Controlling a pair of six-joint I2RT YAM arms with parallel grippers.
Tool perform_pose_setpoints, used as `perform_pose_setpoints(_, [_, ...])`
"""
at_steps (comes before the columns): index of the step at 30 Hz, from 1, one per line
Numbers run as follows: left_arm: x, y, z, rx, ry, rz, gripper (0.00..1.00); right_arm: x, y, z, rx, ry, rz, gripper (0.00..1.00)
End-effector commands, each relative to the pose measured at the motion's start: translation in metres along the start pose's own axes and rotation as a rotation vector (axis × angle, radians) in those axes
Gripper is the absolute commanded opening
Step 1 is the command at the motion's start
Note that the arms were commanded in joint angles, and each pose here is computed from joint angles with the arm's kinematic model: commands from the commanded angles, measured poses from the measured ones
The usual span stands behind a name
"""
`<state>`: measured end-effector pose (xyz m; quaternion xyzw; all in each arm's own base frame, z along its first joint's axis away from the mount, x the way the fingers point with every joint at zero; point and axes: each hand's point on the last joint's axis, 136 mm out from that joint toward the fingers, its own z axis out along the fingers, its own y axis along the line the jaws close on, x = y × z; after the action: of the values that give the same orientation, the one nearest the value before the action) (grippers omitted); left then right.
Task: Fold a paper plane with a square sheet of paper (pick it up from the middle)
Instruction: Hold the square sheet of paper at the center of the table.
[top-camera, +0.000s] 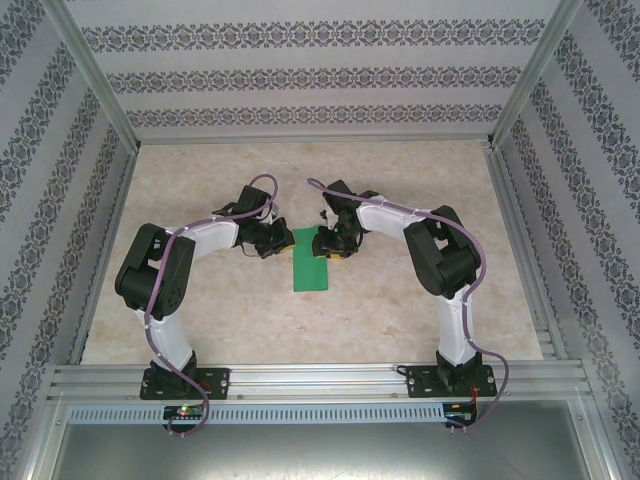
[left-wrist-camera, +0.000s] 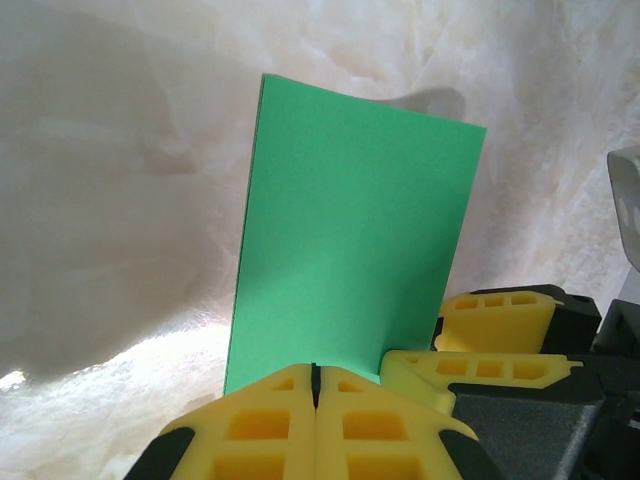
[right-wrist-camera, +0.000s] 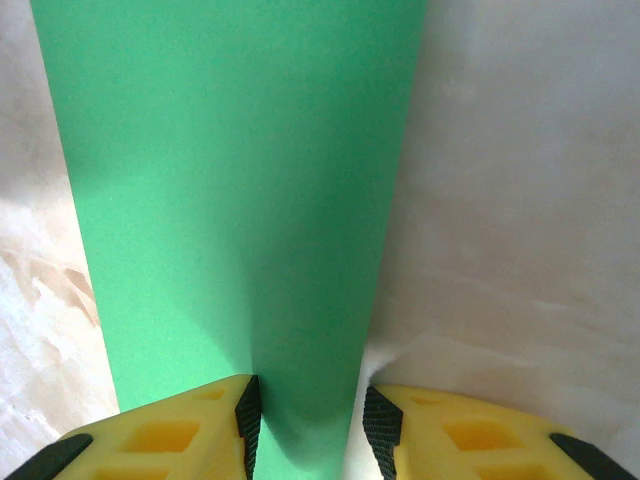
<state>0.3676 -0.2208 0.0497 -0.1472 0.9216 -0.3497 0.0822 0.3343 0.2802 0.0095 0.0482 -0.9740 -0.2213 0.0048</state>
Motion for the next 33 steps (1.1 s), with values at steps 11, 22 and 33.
perform_pose_setpoints(11, [0.010, -0.010, 0.005, 0.023, 0.037, 0.029, 0.05, 0.037, -0.076, 0.057, 0.235, 0.134, 0.066, 0.39])
perform_pose_setpoints(22, [0.023, -0.003, 0.025, -0.034, 0.098, 0.048, 0.02, 0.039, -0.078, 0.059, 0.246, 0.139, 0.066, 0.39])
perform_pose_setpoints(33, [0.030, 0.029, 0.038, -0.158, 0.136, 0.040, 0.00, 0.040, -0.075, 0.058, 0.238, 0.137, 0.060, 0.39])
